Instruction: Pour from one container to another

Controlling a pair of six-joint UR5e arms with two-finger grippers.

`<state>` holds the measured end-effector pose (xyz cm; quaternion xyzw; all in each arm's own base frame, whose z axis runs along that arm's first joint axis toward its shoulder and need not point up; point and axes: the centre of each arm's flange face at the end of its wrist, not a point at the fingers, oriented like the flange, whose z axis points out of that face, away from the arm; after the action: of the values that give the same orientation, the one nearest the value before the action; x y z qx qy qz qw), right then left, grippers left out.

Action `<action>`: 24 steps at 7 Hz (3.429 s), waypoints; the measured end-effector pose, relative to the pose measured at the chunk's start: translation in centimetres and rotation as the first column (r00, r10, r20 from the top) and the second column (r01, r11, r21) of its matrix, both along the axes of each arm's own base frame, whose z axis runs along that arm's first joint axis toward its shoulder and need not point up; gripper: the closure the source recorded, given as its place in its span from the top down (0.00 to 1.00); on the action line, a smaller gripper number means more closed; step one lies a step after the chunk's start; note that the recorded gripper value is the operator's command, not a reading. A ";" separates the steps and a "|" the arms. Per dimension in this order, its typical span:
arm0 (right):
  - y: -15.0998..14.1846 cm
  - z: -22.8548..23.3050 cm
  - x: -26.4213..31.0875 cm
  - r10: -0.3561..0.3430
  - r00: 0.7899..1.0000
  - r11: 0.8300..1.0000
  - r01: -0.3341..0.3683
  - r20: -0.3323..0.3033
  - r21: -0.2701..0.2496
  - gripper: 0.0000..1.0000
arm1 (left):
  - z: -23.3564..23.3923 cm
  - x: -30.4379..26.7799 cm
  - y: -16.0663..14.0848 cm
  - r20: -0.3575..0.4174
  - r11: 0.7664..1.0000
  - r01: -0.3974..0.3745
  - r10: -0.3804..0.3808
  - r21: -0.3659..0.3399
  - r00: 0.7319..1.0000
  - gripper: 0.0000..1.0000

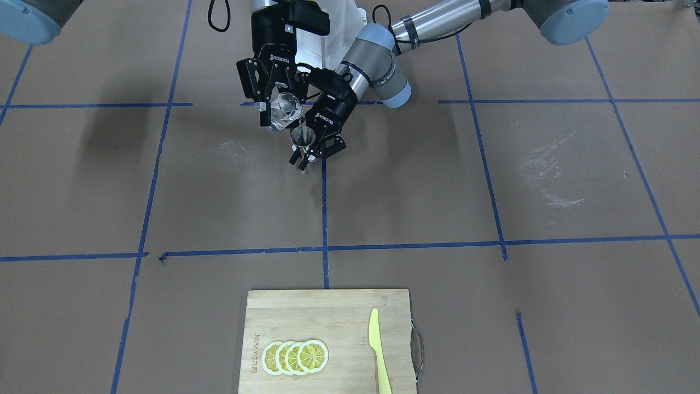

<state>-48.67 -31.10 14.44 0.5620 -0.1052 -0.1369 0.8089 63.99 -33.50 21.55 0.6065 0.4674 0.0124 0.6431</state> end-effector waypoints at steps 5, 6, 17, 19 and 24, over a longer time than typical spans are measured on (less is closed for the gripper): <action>-0.1 0.1 0.0 -0.005 1.000 1.000 0.005 -0.031 0.012 0.00 | -0.2 0.0 0.0 -0.001 1.000 0.000 0.000 0.002 1.000 0.00; -0.1 0.1 0.0 -0.009 0.999 1.000 0.010 -0.046 0.018 0.00 | -0.2 0.0 0.0 -0.001 1.000 -0.001 0.001 0.003 1.000 0.00; -0.3 -1.0 1.9 0.025 0.979 1.000 -0.026 0.203 0.004 0.00 | -0.6 -0.5 0.0 -0.010 1.000 0.005 -0.005 0.007 1.000 0.00; 0.0 0.7 3.8 0.068 0.917 0.997 -0.053 0.392 -0.047 0.00 | -0.4 -3.2 -0.3 -0.020 0.999 0.024 -0.024 0.024 1.000 0.00; 0.7 7.4 6.7 0.186 0.762 0.975 -0.064 0.621 -0.213 0.00 | 6.3 -12.3 -0.4 0.032 0.997 0.069 -0.070 0.032 0.997 0.00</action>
<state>-42.00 -30.40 21.88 0.5057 -0.3469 0.1258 0.7798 51.73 -33.88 27.83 0.6319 0.4351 0.0075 0.6413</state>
